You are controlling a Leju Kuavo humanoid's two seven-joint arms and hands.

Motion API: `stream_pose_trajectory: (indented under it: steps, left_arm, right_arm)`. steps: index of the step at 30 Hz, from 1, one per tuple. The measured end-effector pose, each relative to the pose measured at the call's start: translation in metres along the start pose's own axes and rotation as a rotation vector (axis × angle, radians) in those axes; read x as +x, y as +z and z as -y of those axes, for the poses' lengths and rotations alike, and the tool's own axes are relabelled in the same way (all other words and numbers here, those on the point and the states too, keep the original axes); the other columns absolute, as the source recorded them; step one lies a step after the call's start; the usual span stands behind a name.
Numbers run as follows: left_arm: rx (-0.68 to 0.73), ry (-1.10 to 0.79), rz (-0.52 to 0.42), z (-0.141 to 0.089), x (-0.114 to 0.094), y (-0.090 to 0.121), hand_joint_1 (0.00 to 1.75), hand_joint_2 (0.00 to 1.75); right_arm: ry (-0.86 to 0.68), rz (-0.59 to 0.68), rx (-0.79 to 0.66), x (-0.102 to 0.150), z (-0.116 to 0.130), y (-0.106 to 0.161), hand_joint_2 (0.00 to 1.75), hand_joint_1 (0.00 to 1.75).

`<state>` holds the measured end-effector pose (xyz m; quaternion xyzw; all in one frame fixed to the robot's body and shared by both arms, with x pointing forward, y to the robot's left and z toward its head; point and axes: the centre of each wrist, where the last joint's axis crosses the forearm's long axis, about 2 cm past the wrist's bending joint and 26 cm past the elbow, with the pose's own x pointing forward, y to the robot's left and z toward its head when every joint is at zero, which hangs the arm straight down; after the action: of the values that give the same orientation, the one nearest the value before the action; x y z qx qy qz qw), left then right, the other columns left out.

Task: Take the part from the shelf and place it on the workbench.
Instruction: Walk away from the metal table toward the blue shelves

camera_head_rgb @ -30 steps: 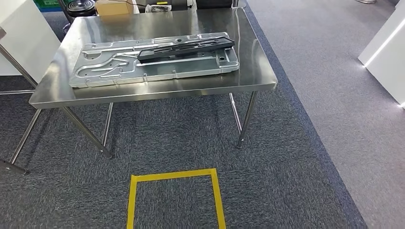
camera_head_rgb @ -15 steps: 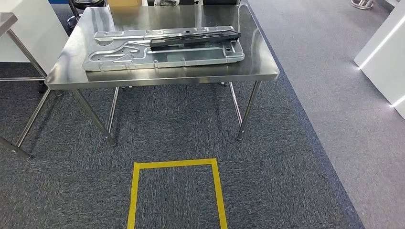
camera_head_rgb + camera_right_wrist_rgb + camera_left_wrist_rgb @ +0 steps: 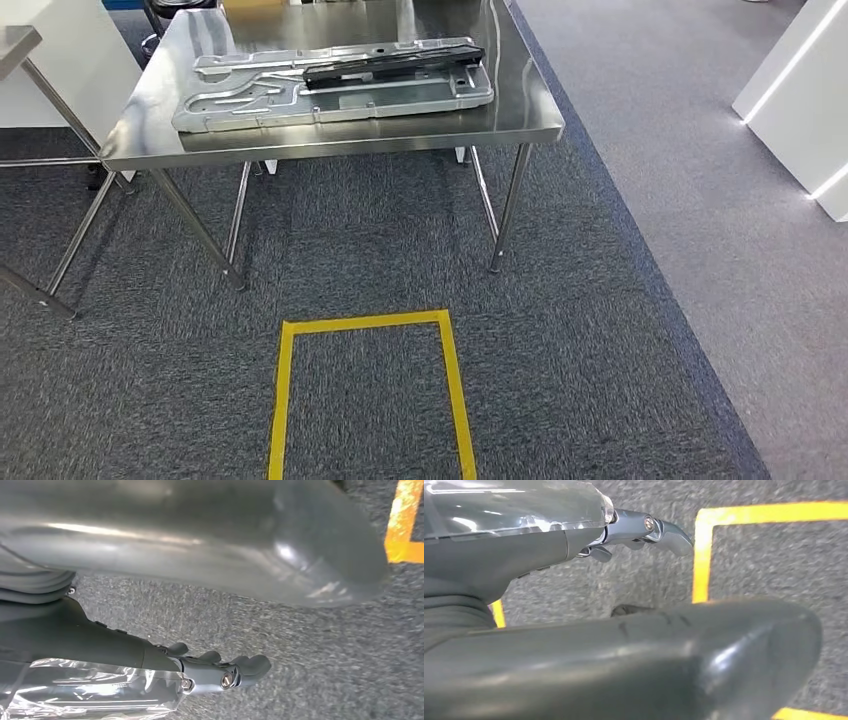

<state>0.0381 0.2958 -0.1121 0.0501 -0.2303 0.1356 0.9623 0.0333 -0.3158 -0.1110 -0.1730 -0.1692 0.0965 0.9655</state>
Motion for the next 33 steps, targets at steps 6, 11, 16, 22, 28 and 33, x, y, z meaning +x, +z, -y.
stream_pose_trajectory:
  steps: [6,11,16,22,28,33]
  left_arm:
    - [0.001,-0.005,-0.005,-0.0020,0.0002,-0.0002,0.00,0.00]
    - [0.003,-0.006,-0.006,-0.0030,0.0011,-0.0006,0.00,0.00]
    - [0.001,-0.011,-0.006,-0.0031,0.0013,-0.0007,0.00,0.00]
    - [0.000,-0.013,-0.010,-0.0030,0.0006,-0.0004,0.00,0.00]
    - [0.001,-0.013,-0.012,-0.0028,0.0021,-0.0010,0.00,0.00]
    - [0.003,-0.014,-0.014,-0.0041,0.0011,-0.0007,0.00,0.00]
  right_arm:
    - [-0.020,-0.009,0.002,-0.0025,-0.0013,0.0010,0.00,0.00]
    - [-0.055,-0.017,0.008,-0.0021,-0.0019,0.0010,0.00,0.00]
    - [-0.100,-0.054,0.037,-0.0029,-0.0032,0.0014,1.75,0.00]
    - [-0.161,-0.085,0.061,-0.0043,-0.0031,0.0015,1.75,0.00]
    - [-0.192,-0.100,0.057,-0.0037,-0.0022,0.0011,1.75,0.00]
    - [-0.202,-0.103,0.056,-0.0036,-0.0026,0.0011,1.75,0.00]
